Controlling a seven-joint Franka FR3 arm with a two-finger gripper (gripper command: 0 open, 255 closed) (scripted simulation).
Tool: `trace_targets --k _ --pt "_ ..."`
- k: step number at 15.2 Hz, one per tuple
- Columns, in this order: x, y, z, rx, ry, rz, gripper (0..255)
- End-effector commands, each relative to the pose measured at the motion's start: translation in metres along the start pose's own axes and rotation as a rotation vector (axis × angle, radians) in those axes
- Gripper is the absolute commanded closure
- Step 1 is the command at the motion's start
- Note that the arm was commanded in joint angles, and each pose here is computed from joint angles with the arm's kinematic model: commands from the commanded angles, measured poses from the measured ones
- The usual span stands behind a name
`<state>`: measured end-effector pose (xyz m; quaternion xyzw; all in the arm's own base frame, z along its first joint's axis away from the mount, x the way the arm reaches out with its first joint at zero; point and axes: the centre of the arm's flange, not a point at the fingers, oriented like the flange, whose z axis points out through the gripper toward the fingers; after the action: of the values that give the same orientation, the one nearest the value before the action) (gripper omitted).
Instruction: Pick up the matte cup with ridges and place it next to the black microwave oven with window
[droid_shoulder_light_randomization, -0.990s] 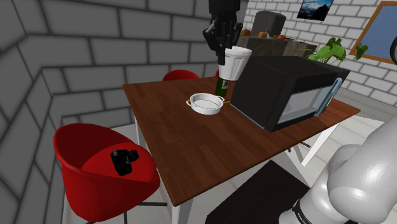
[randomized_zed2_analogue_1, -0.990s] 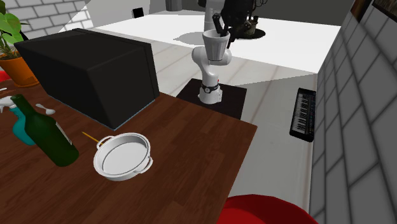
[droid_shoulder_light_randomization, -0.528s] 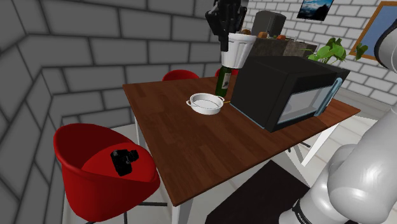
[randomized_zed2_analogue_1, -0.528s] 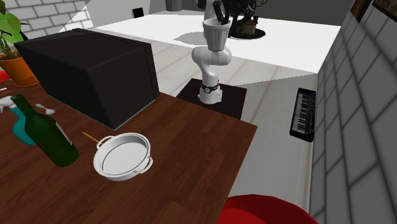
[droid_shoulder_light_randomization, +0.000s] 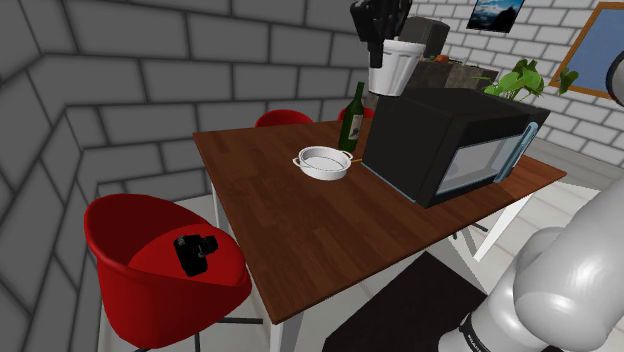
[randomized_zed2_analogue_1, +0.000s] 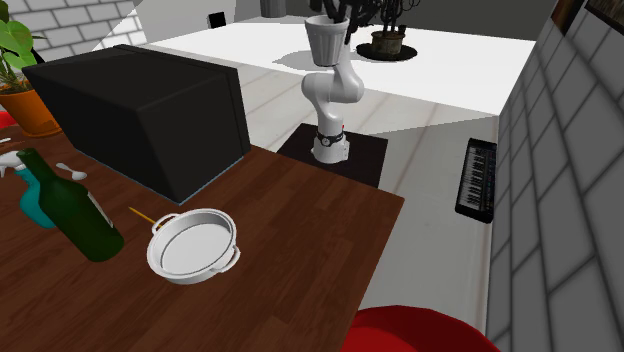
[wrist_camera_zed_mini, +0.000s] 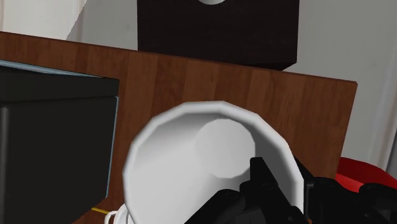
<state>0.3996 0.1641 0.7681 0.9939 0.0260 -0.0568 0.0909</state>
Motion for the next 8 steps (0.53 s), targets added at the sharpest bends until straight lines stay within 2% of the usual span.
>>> trace_targets --k 1,8 --pt "-0.011 0.023 0.006 0.001 0.0 -0.002 255" --pt "-0.048 0.105 0.025 0.001 0.0 -0.002 255"
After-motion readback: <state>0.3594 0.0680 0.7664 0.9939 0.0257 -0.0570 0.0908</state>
